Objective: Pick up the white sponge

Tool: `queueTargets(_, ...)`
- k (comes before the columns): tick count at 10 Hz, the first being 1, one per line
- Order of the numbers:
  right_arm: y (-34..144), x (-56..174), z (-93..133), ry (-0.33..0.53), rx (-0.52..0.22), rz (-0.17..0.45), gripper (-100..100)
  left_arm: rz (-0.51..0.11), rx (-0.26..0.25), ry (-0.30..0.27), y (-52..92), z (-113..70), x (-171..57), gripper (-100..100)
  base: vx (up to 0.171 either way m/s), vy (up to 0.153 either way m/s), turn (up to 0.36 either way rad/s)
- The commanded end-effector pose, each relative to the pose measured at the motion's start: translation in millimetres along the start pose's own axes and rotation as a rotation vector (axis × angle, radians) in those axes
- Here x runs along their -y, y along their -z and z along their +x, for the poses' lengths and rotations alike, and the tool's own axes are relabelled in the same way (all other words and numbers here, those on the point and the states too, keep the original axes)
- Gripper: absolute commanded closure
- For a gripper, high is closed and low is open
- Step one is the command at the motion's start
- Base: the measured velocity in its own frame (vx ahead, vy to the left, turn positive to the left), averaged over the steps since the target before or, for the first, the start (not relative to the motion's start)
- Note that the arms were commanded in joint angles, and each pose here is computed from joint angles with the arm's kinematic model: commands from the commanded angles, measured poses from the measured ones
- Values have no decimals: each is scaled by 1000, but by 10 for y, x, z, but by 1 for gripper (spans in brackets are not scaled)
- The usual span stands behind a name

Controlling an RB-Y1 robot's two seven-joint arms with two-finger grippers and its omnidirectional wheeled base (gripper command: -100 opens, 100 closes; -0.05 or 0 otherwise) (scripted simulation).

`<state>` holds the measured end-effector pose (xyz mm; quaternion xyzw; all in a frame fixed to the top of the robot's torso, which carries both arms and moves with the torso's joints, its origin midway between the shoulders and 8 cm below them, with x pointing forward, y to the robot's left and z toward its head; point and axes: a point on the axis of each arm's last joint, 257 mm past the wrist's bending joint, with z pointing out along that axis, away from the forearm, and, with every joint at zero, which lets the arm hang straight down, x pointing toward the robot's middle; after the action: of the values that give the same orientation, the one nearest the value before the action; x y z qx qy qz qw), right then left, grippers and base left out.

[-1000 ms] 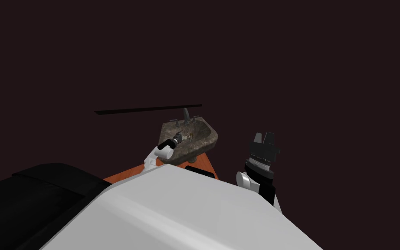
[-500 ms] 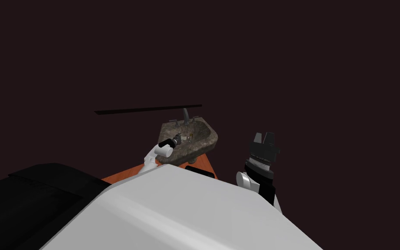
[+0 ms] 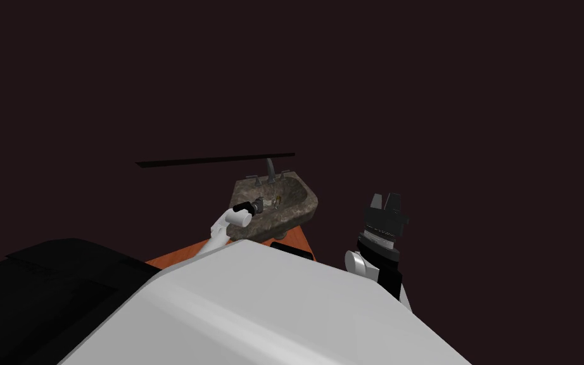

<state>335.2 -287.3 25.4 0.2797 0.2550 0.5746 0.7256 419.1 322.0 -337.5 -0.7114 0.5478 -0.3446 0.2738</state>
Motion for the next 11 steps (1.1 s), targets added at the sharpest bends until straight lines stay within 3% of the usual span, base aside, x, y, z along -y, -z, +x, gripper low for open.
queueTargets(1,0,0,0,0,0,0,0,-45,17,8,5,-86,-98,-100,44,-18,26)
queueTargets(5,0,0,0,0,0,0,0,-111,49,17,-1,-222,-206,-100,30,-8,13)
queueTargets(6,0,0,0,0,0,0,0,-96,40,15,-6,-179,-171,-100,13,-4,4)
queueTargets(7,0,0,0,0,0,0,0,-99,42,16,-4,-183,-180,0,0,0,0)
queueTargets(8,0,0,0,0,0,0,0,-95,45,15,-64,-204,-199,-100,24,-6,-28)
queueTargets(11,0,0,0,0,0,0,0,-94,48,15,-98,-213,-214,-100,32,-8,-17)
